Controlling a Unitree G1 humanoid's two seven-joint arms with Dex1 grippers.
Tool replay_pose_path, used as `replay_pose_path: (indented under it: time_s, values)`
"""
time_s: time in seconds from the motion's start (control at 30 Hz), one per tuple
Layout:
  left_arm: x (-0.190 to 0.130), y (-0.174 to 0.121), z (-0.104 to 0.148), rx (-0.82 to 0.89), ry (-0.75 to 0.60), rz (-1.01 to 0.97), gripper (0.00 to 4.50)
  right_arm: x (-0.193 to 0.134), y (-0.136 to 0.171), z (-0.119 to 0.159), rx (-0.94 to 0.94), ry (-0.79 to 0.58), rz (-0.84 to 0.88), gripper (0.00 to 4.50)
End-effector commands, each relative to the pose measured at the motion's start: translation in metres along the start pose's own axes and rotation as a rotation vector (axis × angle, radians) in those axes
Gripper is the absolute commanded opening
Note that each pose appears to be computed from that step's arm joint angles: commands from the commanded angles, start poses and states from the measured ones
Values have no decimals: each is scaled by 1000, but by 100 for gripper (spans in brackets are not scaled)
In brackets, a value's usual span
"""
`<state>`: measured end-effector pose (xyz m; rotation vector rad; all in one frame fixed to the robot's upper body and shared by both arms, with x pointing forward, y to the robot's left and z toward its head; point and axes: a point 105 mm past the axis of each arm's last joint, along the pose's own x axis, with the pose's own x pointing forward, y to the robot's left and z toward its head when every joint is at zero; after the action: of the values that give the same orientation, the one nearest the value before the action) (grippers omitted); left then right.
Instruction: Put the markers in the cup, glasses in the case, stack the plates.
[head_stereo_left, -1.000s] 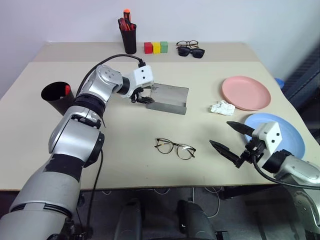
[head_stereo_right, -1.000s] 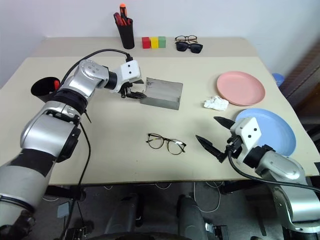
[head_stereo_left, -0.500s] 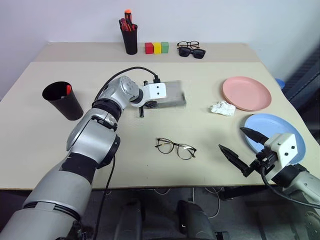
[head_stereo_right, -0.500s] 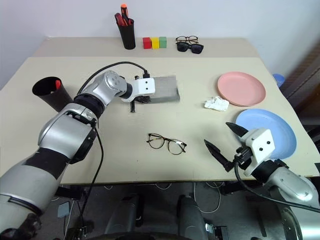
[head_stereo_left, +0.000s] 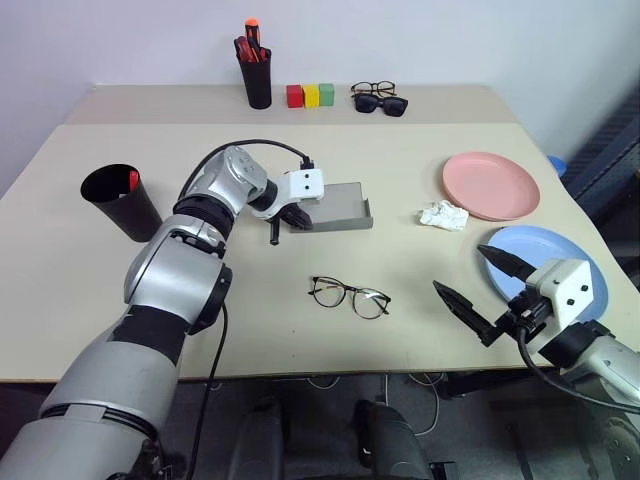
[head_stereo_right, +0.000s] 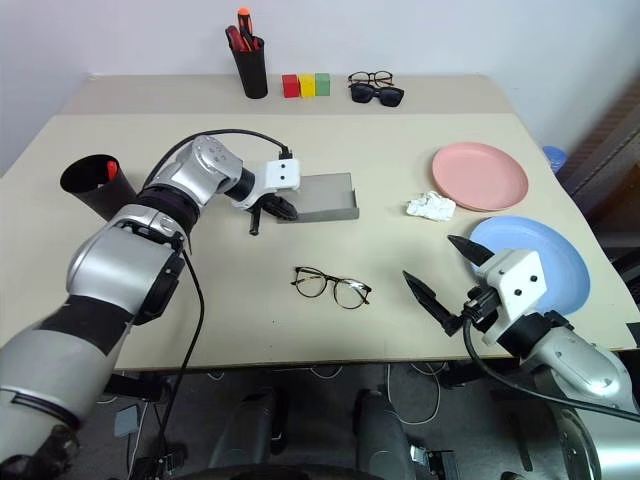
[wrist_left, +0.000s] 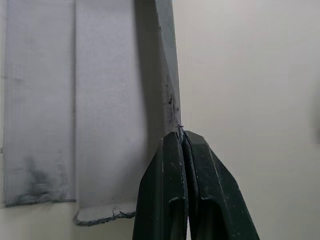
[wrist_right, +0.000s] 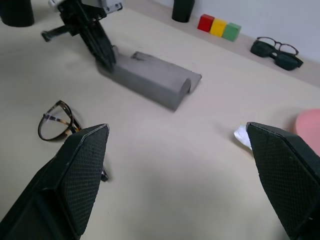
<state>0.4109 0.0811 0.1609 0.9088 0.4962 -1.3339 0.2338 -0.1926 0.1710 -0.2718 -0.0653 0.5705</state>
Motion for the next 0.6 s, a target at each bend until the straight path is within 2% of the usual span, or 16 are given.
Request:
replay_pose_path:
  time_s: [0.03, 0.3, 0.6]
  values:
    - [-16, -2, -3, 34, 0, -32, 5, 3, -1, 5, -14, -22, 8, 450]
    - [-31, -24, -28, 17, -9, -125, 5, 12, -1, -1, -1, -30, 40, 450]
    - [-19, -49, -12, 42, -62, -174, 5, 15, -3, -4, -9, -30, 63, 450]
